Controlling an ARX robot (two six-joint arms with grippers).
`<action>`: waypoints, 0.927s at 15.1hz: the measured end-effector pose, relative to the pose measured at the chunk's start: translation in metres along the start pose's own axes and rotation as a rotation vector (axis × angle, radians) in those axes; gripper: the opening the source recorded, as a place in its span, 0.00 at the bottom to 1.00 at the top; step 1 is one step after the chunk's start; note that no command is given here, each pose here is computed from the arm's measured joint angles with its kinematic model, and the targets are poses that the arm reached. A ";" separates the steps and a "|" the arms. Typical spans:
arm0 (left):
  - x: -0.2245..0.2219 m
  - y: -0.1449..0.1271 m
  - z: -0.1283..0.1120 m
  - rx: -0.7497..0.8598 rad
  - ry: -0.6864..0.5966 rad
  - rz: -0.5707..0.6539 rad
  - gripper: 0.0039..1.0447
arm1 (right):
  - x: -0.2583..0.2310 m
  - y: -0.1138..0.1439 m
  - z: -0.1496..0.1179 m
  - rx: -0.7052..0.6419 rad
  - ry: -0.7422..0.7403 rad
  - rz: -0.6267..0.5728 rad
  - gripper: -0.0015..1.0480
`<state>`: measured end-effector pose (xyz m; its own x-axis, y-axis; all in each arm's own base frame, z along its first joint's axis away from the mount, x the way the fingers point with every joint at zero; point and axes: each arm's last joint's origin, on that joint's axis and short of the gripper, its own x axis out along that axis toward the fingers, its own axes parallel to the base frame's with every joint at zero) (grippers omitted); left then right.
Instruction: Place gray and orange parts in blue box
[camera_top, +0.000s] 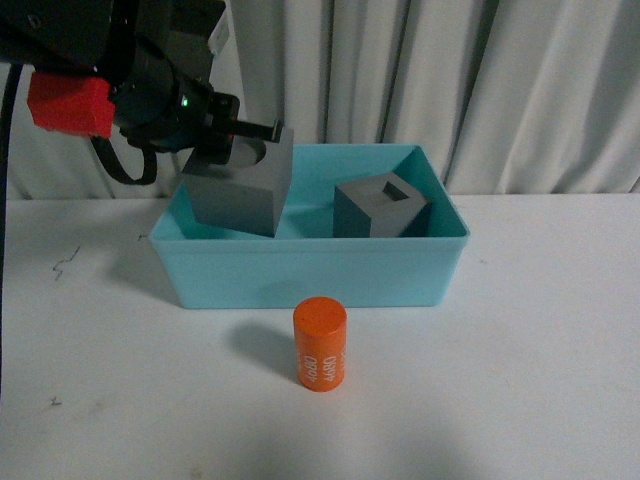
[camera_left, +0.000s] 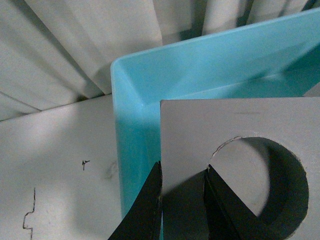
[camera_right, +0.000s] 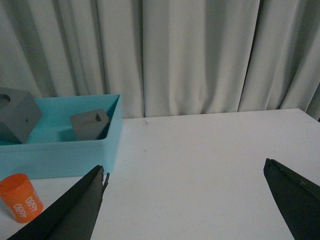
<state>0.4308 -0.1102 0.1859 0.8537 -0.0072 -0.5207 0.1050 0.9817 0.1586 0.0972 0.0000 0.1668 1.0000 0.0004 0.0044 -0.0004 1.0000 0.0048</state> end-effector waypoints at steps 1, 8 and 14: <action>0.006 0.001 -0.006 0.014 0.013 0.015 0.17 | 0.000 0.000 0.000 0.000 0.000 0.000 0.94; 0.014 0.005 -0.013 0.030 0.036 0.029 0.17 | 0.000 0.000 0.000 0.000 0.000 0.000 0.94; 0.010 0.006 -0.017 -0.033 0.075 -0.012 0.85 | 0.000 0.000 0.000 0.000 0.000 0.000 0.94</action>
<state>0.4310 -0.1014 0.1676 0.8119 -0.0058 -0.5838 0.0967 0.9875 0.1246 0.0972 0.0000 0.1668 1.0000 0.0000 0.0044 0.0000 1.0000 0.0048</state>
